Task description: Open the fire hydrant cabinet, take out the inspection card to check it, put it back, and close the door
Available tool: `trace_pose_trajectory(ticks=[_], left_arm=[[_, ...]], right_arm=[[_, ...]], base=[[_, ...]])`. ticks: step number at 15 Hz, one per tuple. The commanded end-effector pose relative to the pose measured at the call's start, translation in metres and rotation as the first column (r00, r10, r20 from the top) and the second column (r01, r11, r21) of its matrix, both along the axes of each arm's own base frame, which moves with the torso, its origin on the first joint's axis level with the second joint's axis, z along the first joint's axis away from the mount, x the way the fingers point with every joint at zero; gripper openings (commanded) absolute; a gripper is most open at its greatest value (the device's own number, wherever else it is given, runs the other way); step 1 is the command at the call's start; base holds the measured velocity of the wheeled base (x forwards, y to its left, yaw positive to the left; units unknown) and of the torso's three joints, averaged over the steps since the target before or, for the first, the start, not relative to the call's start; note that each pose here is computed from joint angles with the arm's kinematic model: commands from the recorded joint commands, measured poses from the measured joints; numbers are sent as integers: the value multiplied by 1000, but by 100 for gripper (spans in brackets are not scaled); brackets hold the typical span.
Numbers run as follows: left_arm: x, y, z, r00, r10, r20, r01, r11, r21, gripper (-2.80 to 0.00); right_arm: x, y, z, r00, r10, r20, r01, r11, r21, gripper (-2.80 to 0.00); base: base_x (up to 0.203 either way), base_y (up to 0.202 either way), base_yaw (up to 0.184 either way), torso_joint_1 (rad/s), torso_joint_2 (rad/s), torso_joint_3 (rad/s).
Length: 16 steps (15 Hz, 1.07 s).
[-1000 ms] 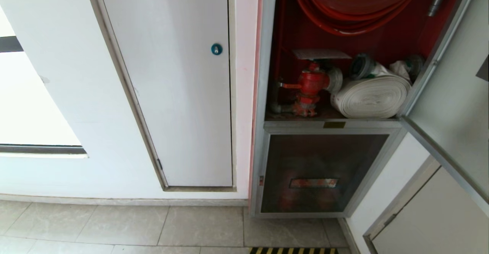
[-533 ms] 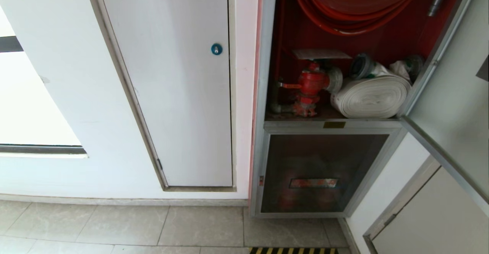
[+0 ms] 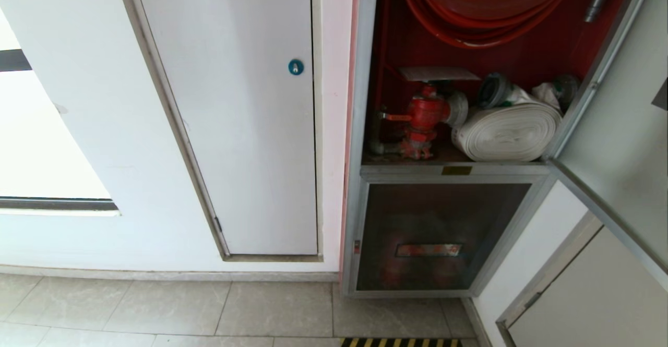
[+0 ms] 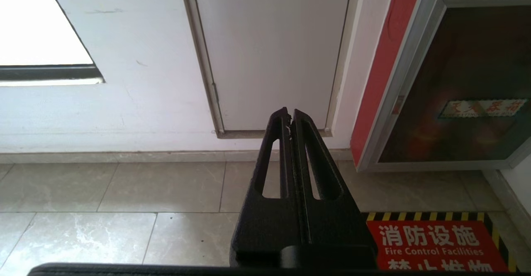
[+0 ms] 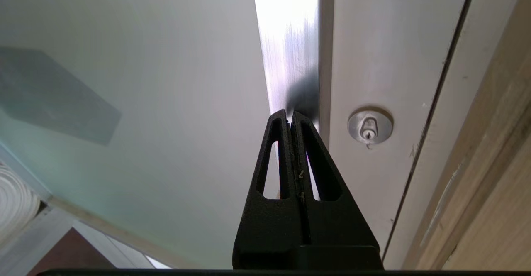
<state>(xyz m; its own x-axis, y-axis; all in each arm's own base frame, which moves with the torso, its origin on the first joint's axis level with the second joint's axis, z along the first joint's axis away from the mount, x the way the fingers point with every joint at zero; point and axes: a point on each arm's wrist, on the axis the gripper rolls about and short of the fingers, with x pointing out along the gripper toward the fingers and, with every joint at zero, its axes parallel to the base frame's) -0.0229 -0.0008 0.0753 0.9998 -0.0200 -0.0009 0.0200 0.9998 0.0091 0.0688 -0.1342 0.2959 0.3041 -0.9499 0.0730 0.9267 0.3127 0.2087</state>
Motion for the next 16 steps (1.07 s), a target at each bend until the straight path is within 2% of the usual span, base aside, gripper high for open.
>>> trace_pose_trajectory(ticks=[1, 9, 16], left_arm=[[0, 0, 0, 1000, 0, -1, 0, 1000, 1, -280], [0, 0, 0, 1000, 0, -1, 0, 1000, 0, -280], [0, 0, 0, 1000, 0, -1, 0, 1000, 0, -280]], right_arm=[[-4, 6, -2, 1000, 7, 1, -7, 1000, -9, -280], [-20, 18, 0, 999, -37, 15, 38, 998, -46, -280], [-25, 1, -4, 998, -70, -5, 69, 997, -15, -280]], base=[[0, 0, 0, 0, 0, 0], [0, 0, 0, 0, 0, 0], [0, 0, 0, 0, 0, 0]])
